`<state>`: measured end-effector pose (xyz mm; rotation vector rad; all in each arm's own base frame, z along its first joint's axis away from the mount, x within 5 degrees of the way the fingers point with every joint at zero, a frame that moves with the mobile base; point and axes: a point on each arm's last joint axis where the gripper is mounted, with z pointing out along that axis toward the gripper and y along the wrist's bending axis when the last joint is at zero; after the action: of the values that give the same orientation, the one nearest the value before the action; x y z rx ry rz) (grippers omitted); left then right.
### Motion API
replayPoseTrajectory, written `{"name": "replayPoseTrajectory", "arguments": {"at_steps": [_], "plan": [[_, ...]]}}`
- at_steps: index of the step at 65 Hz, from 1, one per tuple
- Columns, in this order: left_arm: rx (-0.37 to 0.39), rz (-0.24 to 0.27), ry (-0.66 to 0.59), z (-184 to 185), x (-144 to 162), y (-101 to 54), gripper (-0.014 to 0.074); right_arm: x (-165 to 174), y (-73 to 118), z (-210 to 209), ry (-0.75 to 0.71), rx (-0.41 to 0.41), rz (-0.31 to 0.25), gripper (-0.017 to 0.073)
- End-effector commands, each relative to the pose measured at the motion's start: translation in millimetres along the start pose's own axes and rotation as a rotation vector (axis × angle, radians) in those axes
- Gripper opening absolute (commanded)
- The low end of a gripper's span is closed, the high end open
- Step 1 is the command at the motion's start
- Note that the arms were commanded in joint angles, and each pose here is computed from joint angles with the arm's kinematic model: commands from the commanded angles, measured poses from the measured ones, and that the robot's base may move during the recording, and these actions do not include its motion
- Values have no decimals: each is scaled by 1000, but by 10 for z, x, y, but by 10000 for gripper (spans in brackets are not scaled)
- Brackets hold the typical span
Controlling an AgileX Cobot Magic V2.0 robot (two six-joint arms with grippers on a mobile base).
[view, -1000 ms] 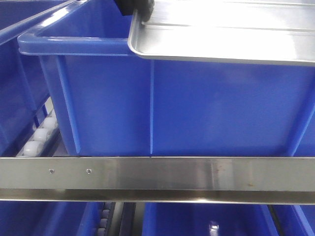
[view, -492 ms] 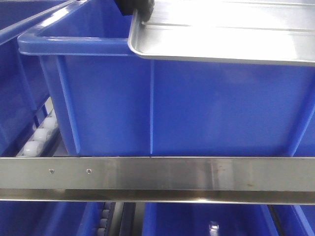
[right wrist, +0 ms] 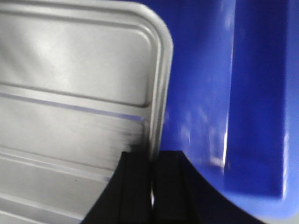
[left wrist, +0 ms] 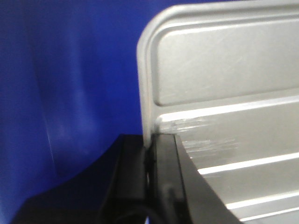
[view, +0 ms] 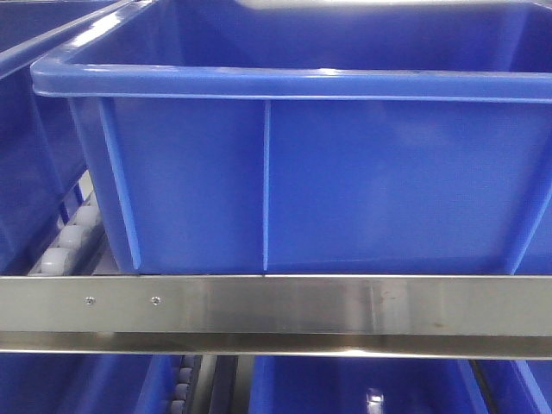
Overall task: Grab silver tray and place in blue box
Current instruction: 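Lower the held tray with both grippers into the blue bin, then open both grippers to release the tray inside the bin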
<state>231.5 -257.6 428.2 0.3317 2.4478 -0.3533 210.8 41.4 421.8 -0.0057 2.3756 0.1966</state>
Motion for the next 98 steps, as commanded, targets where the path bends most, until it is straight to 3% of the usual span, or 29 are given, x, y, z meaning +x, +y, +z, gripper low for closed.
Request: {"name": "replayPoseTrajectory", "arguments": {"at_steps": [1, 16, 33, 49, 72, 77, 87, 92, 95, 98], "plan": [[-28, 6, -82, -266, -135, 205, -97, -280, 13, -129, -137, 11, -30, 57], [-50, -55, -117, 80, -381, 495, -97, -541, 55, 321, -71, 21, -30, 57], [-103, -80, -83, 754, -498, 668, -97, -605, 141, 1114, 16, 5, -36, 57], [-131, -48, -23, 1314, -447, 682, -96, -565, 132, 1647, 82, 17, -36, 57], [-124, -30, 17, 1552, -394, 671, -53, -529, 124, 1804, 115, 23, -39, 66], [-120, -28, 14, 1547, -400, 667, 15, -525, 123, 1804, 119, 24, -46, 120], [-105, -18, 18, 1545, -400, 653, 302, -525, 123, 1789, 120, 24, -47, 442], [-104, -16, 16, 1536, -403, 652, 404, -534, 125, 1761, 112, 22, -47, 575], [-105, -18, 14, 1514, -418, 649, 440, -542, 127, 1731, 104, 21, -47, 625], [-109, -18, 14, 1464, -445, 647, 455, -556, 130, 1686, 92, 19, -47, 619]]}}
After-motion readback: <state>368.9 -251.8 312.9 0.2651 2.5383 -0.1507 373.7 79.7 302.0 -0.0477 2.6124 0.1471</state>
